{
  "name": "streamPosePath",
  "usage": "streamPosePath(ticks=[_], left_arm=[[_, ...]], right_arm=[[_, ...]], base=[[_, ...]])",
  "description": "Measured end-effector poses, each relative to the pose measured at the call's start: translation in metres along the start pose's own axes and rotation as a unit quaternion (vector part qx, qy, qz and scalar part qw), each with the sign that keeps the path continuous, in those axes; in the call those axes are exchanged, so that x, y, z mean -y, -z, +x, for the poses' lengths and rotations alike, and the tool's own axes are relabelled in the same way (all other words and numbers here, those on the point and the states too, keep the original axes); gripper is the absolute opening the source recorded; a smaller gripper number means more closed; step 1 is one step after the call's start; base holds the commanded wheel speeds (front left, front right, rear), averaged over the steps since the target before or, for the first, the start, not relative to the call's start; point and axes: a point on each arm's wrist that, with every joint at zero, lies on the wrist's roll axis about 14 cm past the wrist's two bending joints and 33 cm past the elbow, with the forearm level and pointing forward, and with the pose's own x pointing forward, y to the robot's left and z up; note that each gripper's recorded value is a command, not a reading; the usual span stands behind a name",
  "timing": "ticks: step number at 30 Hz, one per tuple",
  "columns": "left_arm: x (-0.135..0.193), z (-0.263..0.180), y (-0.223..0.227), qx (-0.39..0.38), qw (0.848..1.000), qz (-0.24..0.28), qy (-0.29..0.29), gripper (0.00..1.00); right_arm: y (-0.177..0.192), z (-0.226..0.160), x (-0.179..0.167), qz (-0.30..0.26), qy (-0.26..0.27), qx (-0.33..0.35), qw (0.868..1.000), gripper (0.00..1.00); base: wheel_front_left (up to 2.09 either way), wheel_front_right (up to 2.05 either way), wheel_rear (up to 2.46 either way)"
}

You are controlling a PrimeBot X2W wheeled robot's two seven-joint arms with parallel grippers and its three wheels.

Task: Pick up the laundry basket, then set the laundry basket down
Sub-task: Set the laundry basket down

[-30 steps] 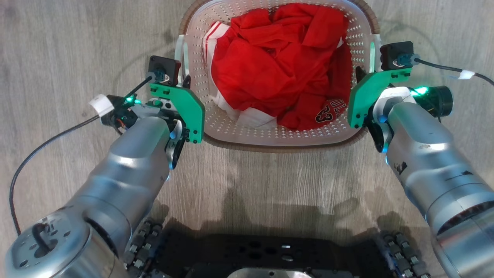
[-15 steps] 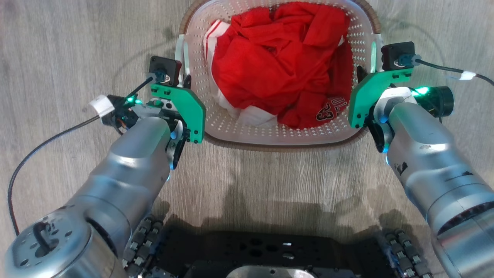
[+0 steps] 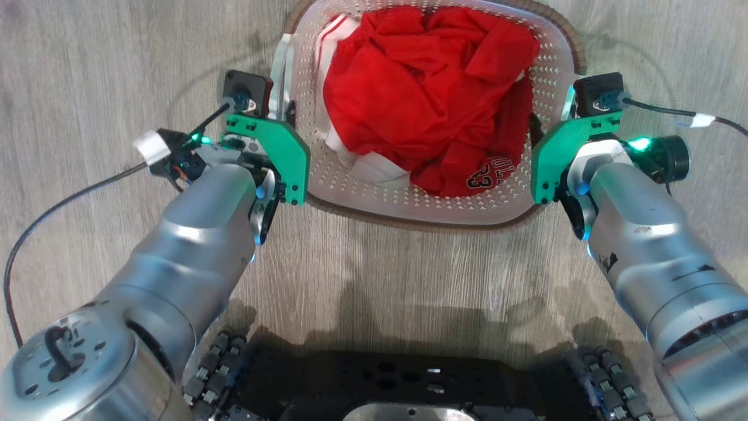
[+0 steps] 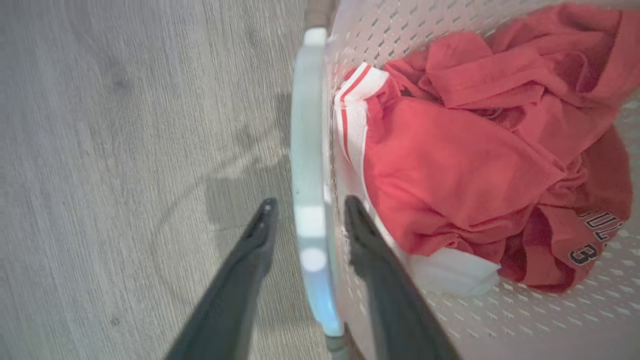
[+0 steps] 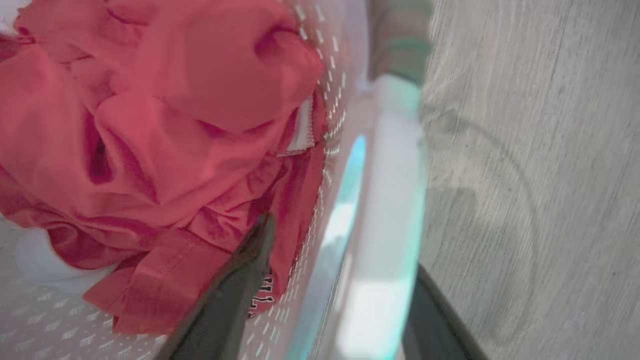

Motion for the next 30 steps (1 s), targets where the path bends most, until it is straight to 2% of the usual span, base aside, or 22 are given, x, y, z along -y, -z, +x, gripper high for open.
streamPosePath(ticks=[1,2,19,25,30], left_arm=[[0.000,0.000,-0.002,0.001,1.000,-0.003,-0.001,0.96],[-0.001,-0.001,-0.002,0.002,1.000,-0.005,-0.002,1.00],[-0.003,-0.019,-0.020,0.027,1.000,-0.009,-0.013,1.00],[-0.002,-0.030,-0.044,0.063,0.998,-0.018,-0.015,1.00],[0.004,-0.046,-0.088,0.128,0.991,-0.032,-0.009,1.00]], right_arm=[[-0.002,-0.001,0.000,0.000,0.001,0.002,1.000,1.00],[-0.003,-0.001,0.001,0.001,0.002,0.004,1.000,1.00],[-0.037,-0.018,0.001,-0.014,0.010,0.049,0.999,1.00],[-0.062,-0.032,-0.002,-0.026,0.013,0.090,0.995,1.00],[-0.091,-0.049,-0.007,-0.039,0.012,0.135,0.990,1.00]], base=[[0.00,0.00,0.00],[0.00,0.00,0.00],[0.00,0.00,0.00],[0.00,0.00,0.00],[0.00,0.00,0.00]])
